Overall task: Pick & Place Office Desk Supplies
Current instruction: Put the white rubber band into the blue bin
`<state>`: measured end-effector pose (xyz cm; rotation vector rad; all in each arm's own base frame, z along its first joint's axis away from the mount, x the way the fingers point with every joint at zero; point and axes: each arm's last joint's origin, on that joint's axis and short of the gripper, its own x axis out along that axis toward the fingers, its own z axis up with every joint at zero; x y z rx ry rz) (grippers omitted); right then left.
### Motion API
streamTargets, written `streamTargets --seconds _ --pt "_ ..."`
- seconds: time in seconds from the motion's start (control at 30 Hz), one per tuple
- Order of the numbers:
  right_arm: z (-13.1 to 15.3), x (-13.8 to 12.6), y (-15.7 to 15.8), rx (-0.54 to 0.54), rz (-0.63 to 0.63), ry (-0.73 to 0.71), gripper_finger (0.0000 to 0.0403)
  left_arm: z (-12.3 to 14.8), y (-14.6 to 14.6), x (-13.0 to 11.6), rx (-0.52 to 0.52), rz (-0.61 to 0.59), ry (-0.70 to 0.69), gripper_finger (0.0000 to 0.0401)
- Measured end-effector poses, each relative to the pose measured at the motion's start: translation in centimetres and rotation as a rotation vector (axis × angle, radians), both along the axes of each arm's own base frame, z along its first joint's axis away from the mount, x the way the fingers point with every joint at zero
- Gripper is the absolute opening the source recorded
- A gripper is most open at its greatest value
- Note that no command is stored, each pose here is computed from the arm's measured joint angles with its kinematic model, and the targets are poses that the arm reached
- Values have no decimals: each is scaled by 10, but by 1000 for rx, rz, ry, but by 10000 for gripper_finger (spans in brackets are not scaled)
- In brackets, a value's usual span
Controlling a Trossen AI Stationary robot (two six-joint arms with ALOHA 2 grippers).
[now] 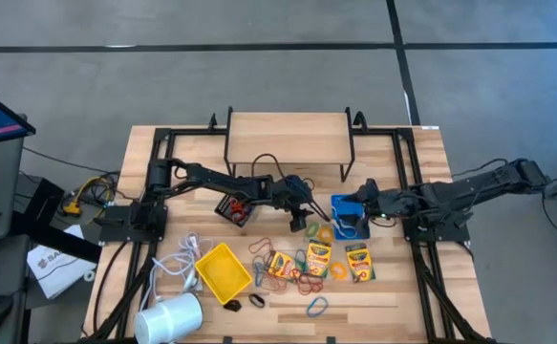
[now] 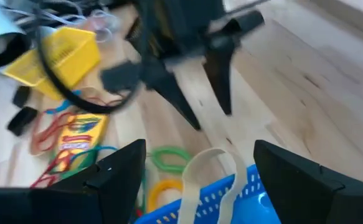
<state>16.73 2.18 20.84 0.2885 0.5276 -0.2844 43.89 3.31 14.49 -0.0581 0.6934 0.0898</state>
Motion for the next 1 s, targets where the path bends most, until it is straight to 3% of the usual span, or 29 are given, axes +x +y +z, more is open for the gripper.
streamTargets --seconds 0.23,0.4,0.57,0.8,1.0 --pt "-13 19 -5 -21 -30 37 295 49 -3 -26 43 -42 79 181" --pt "-15 35 -10 -46 -24 10 295 91 -5 -50 59 -31 54 181" --pt "-5 56 -17 -60 18 39 295 115 -11 -72 65 -39 42 181" --pt "9 72 -16 -95 88 28 295 110 -15 -90 78 -20 71 181" --pt "4 44 -14 -26 32 220 295 70 -15 -75 49 -18 -25 181"
